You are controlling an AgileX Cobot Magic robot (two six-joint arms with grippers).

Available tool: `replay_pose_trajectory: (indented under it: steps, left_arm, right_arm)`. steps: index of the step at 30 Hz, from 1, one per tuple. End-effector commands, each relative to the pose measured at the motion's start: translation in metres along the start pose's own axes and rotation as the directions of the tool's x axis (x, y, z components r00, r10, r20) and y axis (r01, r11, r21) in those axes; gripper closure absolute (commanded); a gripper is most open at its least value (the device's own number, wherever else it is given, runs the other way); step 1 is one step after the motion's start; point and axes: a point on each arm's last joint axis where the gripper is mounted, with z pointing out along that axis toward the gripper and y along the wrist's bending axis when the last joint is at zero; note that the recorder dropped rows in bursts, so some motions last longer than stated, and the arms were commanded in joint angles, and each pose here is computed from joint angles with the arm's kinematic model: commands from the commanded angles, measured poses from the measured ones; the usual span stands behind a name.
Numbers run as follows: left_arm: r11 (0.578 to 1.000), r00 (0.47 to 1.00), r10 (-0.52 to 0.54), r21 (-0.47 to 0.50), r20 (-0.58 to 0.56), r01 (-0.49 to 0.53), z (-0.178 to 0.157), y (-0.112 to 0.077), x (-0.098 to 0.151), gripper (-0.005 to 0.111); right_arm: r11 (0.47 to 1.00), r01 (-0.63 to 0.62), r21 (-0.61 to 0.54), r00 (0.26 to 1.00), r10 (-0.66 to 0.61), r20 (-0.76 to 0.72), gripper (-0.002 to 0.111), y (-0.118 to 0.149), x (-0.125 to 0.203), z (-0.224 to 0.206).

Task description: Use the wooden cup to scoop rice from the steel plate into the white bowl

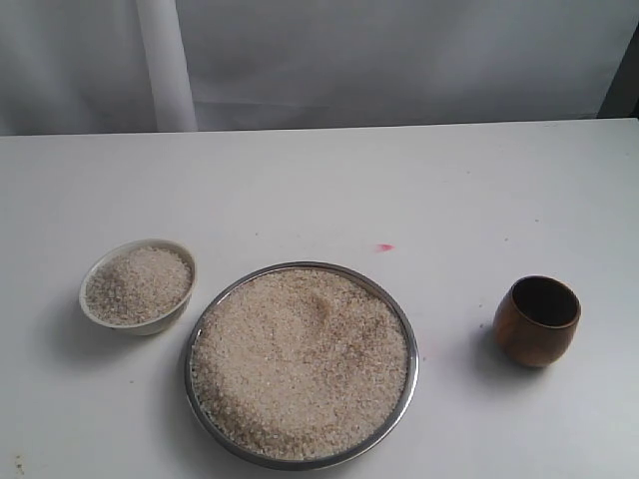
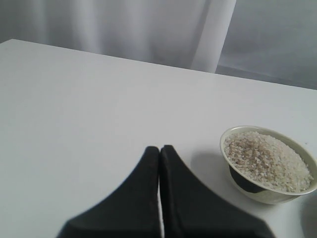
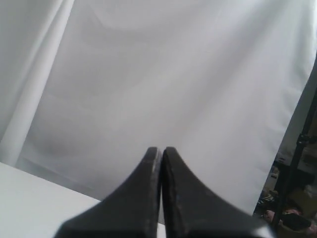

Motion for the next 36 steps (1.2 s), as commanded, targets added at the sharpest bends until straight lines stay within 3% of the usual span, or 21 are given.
replay_pose_trajectory:
  steps: [1,18,36]
  left_arm:
    - [1.000,1.000,-0.006,0.010,0.007,0.006,0.000,-0.001,-0.002,0.107]
    - [1.000,1.000,-0.006,0.010,0.007,0.006,0.000,-0.001,-0.002,0.107]
    - [1.000,1.000,-0.006,0.010,0.007,0.006,0.000,-0.001,-0.002,0.107]
  right_arm:
    - [1.000,0.000,-0.013,1.000,0.000,-0.024,0.108,0.002,0.004,-0.008]
    - [0.979,-0.059,-0.197,0.936,-0.015,-0.352,0.108,0.019,0.033,-0.016]
    - [0.979,-0.059,-0.197,0.936,-0.015,-0.352,0.108,0.019,0.033,-0.016]
